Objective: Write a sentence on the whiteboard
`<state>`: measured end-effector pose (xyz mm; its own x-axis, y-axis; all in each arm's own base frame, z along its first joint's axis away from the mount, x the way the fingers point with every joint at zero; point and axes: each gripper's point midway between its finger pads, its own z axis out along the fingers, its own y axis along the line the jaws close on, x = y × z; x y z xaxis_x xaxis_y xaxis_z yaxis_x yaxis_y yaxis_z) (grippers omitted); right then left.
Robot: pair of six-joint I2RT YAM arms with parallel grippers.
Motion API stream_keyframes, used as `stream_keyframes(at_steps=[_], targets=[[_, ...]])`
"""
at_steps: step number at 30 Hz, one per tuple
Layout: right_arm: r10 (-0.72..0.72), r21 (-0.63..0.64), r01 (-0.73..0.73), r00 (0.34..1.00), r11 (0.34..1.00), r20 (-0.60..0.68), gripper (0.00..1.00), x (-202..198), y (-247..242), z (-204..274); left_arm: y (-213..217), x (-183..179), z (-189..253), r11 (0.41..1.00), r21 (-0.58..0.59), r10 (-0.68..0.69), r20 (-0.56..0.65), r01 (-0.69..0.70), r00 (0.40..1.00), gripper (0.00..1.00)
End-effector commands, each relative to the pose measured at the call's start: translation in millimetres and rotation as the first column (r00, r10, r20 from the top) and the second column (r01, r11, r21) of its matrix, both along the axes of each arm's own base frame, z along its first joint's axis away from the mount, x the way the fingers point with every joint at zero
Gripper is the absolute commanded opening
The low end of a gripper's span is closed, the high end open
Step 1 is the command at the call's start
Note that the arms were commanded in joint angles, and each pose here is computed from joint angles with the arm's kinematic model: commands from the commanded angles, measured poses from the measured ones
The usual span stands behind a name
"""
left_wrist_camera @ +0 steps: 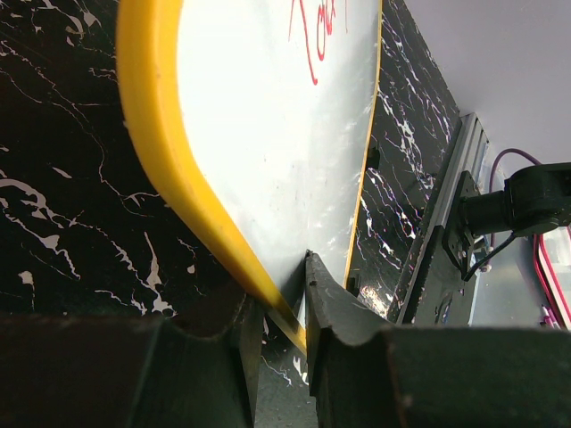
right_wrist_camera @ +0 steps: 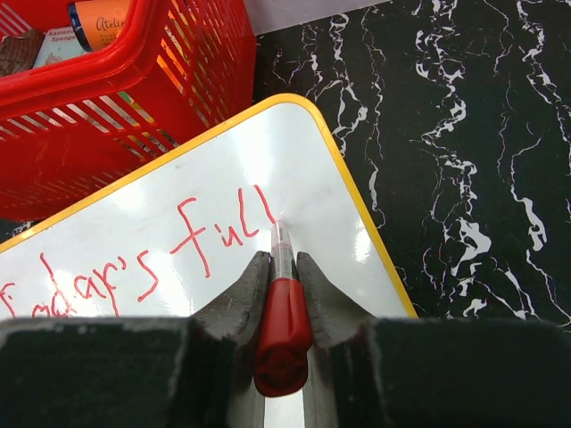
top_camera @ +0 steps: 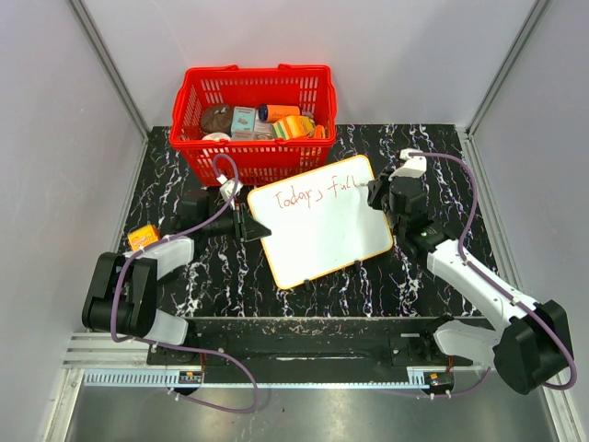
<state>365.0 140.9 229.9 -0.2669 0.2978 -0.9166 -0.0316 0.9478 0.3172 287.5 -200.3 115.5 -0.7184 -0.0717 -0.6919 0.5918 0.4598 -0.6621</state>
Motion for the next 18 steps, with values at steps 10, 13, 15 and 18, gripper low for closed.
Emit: stream_keyframes(at_steps=[10, 13, 15, 18], targets=[[-0.083, 0.026, 0.081, 0.994, 0.996, 0.071, 0.00, -4.1, -20.9, 32.3, 3.3, 3.7, -15.5, 0.996, 0.093, 0.008, 0.075, -0.015, 0.997, 0.00], [-0.060, 0.040, 0.057, 0.993, 0.998, 0.098, 0.00, -11.3, -20.5, 41.6, 3.3, 3.9, -14.9, 0.996, 0.093, 0.008, 0.078, -0.015, 0.997, 0.00], [-0.037, 0.038, 0.033, 0.994, 0.999, 0.107, 0.00, -14.8, -18.6, 44.6, 3.1, 4.7, -14.3, 0.996, 0.093, 0.008, 0.079, -0.015, 0.997, 0.00], [0.022, 0.045, -0.027, 0.993, 0.999, 0.117, 0.00, -20.9, -10.3, 49.5, 2.7, 4.0, -14.8, 0.996, 0.093, 0.006, 0.078, -0.013, 0.997, 0.00]])
